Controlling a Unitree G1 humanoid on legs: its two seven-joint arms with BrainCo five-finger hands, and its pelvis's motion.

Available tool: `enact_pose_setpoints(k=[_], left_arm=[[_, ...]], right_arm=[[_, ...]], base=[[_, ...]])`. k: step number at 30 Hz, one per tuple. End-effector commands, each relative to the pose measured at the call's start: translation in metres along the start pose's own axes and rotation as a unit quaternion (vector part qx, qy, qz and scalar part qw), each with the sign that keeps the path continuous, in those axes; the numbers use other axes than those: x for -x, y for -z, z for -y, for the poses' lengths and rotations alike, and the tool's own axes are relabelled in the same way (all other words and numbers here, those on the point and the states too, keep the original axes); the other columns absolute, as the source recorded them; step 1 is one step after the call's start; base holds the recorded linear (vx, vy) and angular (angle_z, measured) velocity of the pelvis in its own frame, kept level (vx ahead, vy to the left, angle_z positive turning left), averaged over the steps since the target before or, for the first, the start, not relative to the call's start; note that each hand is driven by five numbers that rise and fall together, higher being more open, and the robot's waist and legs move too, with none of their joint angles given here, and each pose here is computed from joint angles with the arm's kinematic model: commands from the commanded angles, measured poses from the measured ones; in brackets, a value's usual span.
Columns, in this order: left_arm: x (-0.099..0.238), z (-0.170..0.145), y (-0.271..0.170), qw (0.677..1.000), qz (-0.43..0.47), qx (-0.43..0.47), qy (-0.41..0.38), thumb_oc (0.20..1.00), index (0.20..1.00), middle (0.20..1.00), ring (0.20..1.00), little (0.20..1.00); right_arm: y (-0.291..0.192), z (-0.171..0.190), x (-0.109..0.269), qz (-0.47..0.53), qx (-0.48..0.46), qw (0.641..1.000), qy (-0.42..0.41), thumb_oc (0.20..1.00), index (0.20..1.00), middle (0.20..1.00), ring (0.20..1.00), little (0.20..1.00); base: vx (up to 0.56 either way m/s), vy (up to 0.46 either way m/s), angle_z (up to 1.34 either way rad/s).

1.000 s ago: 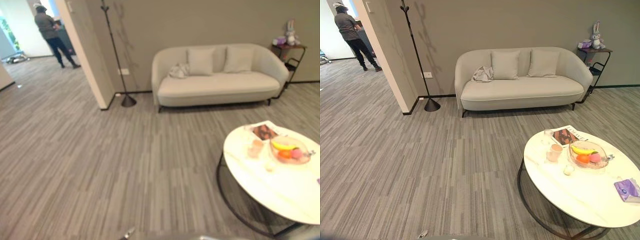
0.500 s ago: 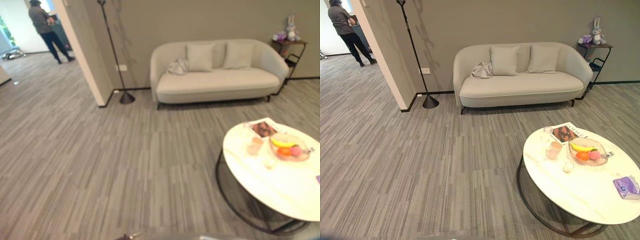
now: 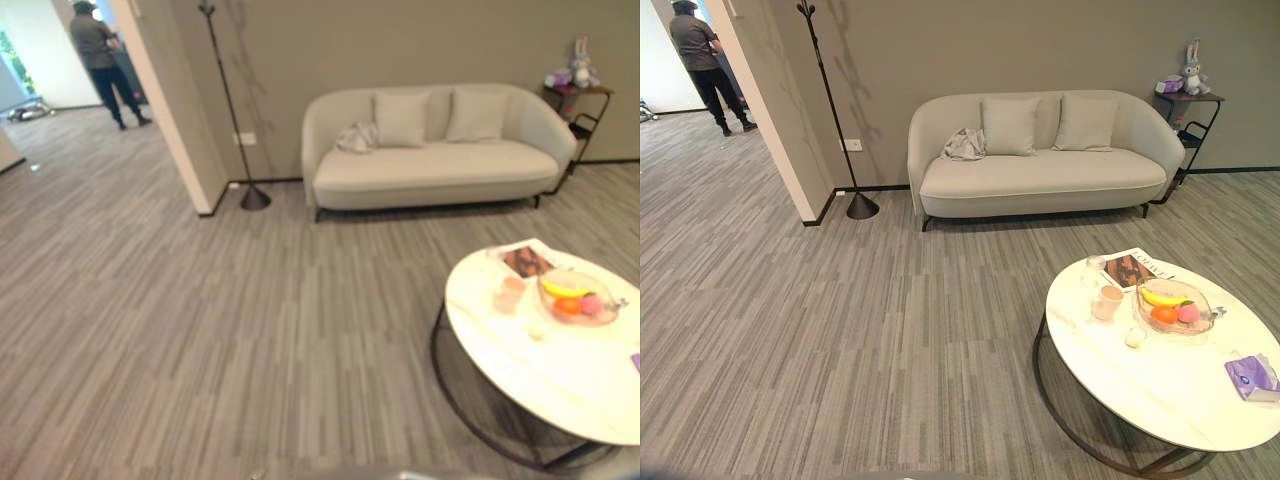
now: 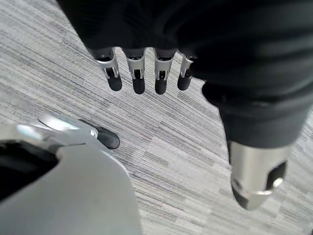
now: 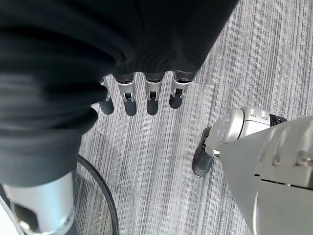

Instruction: Hang the clothes on the sofa on the clothes rack.

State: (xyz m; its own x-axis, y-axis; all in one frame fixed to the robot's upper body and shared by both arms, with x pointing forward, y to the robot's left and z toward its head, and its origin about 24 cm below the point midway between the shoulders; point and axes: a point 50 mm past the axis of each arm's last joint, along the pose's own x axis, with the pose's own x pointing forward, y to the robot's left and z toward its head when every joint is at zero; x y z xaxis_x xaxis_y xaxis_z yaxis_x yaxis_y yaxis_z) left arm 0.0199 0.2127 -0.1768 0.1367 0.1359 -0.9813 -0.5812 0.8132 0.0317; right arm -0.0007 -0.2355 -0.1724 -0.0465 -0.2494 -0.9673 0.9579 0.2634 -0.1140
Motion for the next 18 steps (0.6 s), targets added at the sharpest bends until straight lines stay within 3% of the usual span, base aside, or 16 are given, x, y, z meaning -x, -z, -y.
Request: enact_pose_setpoints(k=[1, 11, 18], left_arm=[[-0.002, 0.022, -0.006, 1.000, -0.002, 0.021, 0.020, 1.000, 1.000, 1.000, 1.000, 1.000], [-0.002, 0.041, -0.033, 0.998, 0.038, 0.020, 0.045, 1.000, 1.000, 1.000, 1.000, 1.000], [-0.002, 0.043, -0.032, 0.997, 0.038, 0.041, 0.044, 1.000, 1.000, 1.000, 1.000, 1.000]], right_arm=[[0.011, -0.012, 0.002, -0.021, -0.025, 0.999, -0.001, 1.000, 1.000, 1.000, 1.000, 1.000], [0.001, -0.025, 0.003, -0.004, -0.020, 1.000, -0.019, 1.000, 1.000, 1.000, 1.000, 1.000], [-0.009, -0.035, 0.003, 0.010, 0.037, 0.999, -0.032, 1.000, 1.000, 1.000, 1.000, 1.000]], base=[[0.02, -0.047, -0.01], [-0.03, -0.089, -0.09], [0.25, 0.023, -0.31]])
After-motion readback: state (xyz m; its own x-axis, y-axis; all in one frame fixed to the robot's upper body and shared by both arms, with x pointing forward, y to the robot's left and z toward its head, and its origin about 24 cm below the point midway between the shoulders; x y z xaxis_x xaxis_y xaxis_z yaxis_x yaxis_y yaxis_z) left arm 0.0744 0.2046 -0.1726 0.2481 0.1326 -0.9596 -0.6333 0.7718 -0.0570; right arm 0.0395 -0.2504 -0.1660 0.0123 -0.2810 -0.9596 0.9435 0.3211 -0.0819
